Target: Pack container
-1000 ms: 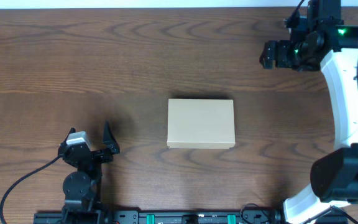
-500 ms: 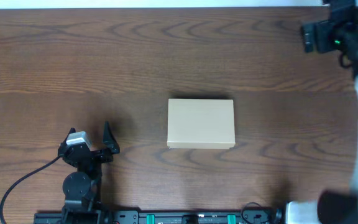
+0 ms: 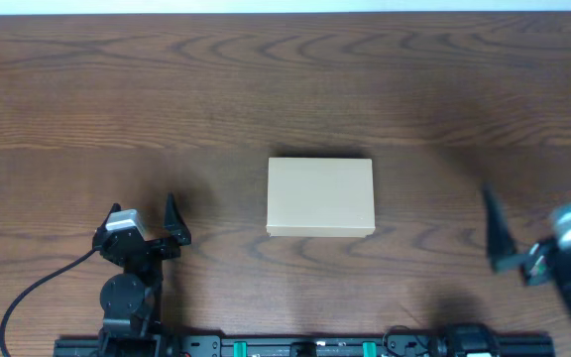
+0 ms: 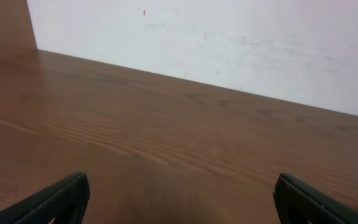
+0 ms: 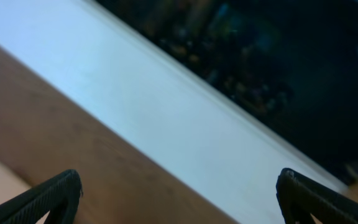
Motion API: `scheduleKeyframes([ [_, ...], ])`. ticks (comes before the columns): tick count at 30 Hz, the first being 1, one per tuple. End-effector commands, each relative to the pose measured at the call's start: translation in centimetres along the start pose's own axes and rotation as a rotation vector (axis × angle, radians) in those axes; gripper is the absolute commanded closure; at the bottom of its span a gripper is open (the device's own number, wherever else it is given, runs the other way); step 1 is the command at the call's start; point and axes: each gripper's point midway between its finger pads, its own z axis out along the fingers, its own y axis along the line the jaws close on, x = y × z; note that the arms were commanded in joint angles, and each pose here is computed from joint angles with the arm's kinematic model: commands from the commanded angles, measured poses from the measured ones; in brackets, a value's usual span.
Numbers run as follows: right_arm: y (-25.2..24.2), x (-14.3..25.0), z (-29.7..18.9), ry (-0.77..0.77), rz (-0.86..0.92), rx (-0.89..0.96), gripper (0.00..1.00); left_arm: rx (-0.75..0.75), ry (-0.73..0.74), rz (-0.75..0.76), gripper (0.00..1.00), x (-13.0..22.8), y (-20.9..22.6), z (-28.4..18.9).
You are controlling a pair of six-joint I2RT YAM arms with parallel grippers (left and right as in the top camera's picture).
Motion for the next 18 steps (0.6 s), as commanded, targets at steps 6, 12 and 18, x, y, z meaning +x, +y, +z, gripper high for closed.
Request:
scheduleKeyframes([
  [6, 7.5, 6.3, 0.5, -0.145, -0.026, -0.129, 0.01, 0.000, 0.040, 0.026, 0.05, 1.9, 0.2, 0.3],
  [12, 10.6, 10.1, 1.2, -0.231, -0.040, -0.129, 0.01, 0.000, 0.040, 0.026, 0.05, 1.9, 0.2, 0.3],
  [18, 14.0, 14.5, 2.9, -0.246, -0.039, -0.169, 0.01, 0.000, 0.040, 0.026, 0.05, 1.9, 0.2, 0.3],
])
